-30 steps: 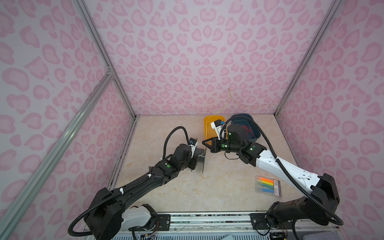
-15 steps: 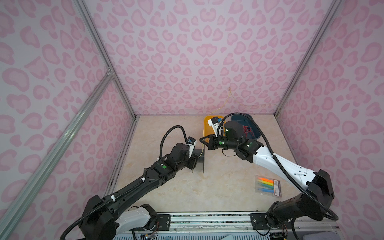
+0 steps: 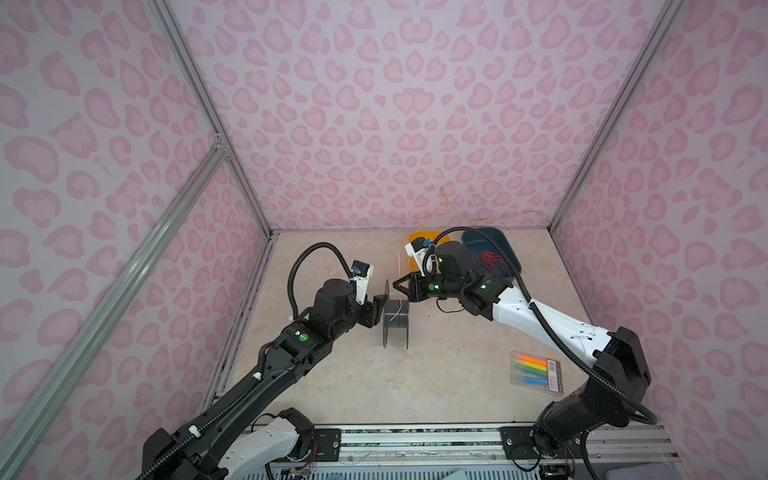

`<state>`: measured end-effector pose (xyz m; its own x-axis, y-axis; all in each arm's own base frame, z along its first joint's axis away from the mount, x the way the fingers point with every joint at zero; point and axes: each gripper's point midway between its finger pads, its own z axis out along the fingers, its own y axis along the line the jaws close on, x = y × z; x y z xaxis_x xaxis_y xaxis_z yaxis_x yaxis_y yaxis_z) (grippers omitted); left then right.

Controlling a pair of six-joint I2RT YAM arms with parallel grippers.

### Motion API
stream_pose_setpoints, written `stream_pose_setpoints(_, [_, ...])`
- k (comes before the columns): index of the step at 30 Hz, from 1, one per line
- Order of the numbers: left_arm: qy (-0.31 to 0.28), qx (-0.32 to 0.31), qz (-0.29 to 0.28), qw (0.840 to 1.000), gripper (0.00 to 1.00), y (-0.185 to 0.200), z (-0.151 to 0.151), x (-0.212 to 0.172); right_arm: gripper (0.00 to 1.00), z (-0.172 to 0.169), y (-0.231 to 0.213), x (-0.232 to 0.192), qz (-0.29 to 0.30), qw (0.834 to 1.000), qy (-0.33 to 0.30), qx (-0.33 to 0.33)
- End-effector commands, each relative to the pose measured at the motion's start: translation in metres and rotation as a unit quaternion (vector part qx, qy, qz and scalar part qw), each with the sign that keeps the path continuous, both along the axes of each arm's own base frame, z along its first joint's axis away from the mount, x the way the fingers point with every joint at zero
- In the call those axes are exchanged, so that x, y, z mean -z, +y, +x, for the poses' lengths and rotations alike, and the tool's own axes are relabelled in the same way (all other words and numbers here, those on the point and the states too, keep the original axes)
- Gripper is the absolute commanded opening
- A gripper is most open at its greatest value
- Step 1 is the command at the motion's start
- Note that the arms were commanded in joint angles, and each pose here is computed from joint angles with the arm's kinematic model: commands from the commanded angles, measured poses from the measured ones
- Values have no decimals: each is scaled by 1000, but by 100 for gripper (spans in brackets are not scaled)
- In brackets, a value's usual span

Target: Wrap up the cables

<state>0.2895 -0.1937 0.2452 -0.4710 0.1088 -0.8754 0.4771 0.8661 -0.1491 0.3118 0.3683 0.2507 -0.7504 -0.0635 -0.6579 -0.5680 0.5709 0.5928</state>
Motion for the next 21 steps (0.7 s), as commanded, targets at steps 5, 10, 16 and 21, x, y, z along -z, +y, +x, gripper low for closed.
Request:
stream_pose_setpoints(5, [89, 63, -37, 993, 72, -20, -26, 33, 0, -3, 16, -9, 23, 999, -4, -26])
stream_pose_setpoints(10, [118, 69, -26, 990, 72, -28, -22, 57, 0, -1, 21, -5, 26, 999, 3, -33])
stream_pose_setpoints(16, [121, 62, 7, 991, 72, -36, -13, 71, 0, 1, 26, -6, 55, 997, 22, -44])
stream_pose_setpoints(21, [110, 40, 46, 992, 68, -37, -5, 78, 0, 3, 25, -7, 83, 994, 43, -48])
